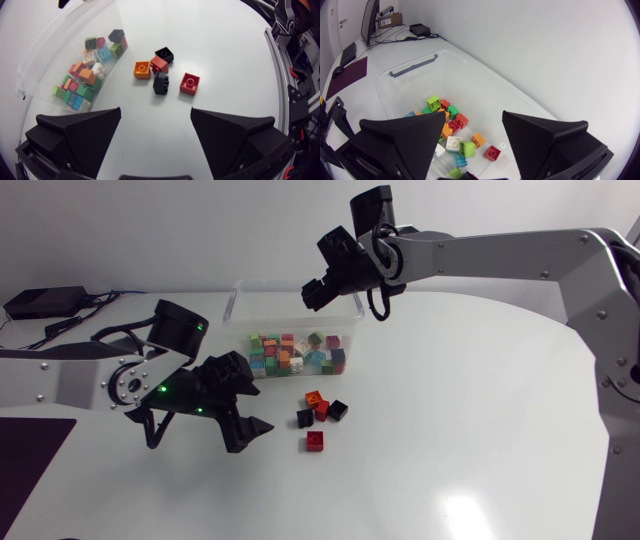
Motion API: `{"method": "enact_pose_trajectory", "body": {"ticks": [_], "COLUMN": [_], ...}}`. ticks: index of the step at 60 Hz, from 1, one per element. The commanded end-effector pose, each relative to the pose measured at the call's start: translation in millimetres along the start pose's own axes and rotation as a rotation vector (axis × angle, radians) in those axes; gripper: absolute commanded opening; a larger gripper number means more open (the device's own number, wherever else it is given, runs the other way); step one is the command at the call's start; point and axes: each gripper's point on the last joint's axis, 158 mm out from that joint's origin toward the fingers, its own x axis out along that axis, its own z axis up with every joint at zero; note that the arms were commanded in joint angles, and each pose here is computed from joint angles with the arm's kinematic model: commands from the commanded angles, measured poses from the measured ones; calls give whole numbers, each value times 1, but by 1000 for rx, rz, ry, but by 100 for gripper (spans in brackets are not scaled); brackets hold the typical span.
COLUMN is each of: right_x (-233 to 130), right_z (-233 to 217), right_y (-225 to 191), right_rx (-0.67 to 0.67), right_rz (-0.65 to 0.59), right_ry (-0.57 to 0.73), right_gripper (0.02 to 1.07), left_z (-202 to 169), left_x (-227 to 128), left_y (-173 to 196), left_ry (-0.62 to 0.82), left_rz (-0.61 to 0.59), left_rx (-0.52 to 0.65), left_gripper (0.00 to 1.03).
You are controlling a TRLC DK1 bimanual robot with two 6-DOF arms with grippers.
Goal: Place the duplo bricks in the container
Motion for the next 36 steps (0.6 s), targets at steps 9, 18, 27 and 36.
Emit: {"method": "enact_pose_trajectory", "body": {"ticks": [9, 18, 27, 36], "right_x": [-59, -100, -134, -161], "right_z": [3, -11, -32, -56], "right_y": [-18, -16, -10, -8], "right_rx": [42, 54, 54, 63], "right_rz": [-28, -19, -6, -7], "right_ry": [-35, -48, -47, -37], "right_gripper": [103, 103, 103, 103], "left_z": [-9, -10, -13, -14], "left_x": [27, 37, 50, 57], "left_y": [-16, -45, -61, -76], "left_ry": [39, 50, 64, 57], "left_rz": [-78, -142, -195, -248], "left_rx": [75, 176, 224, 255], "left_gripper": [96, 95, 95, 95]}}
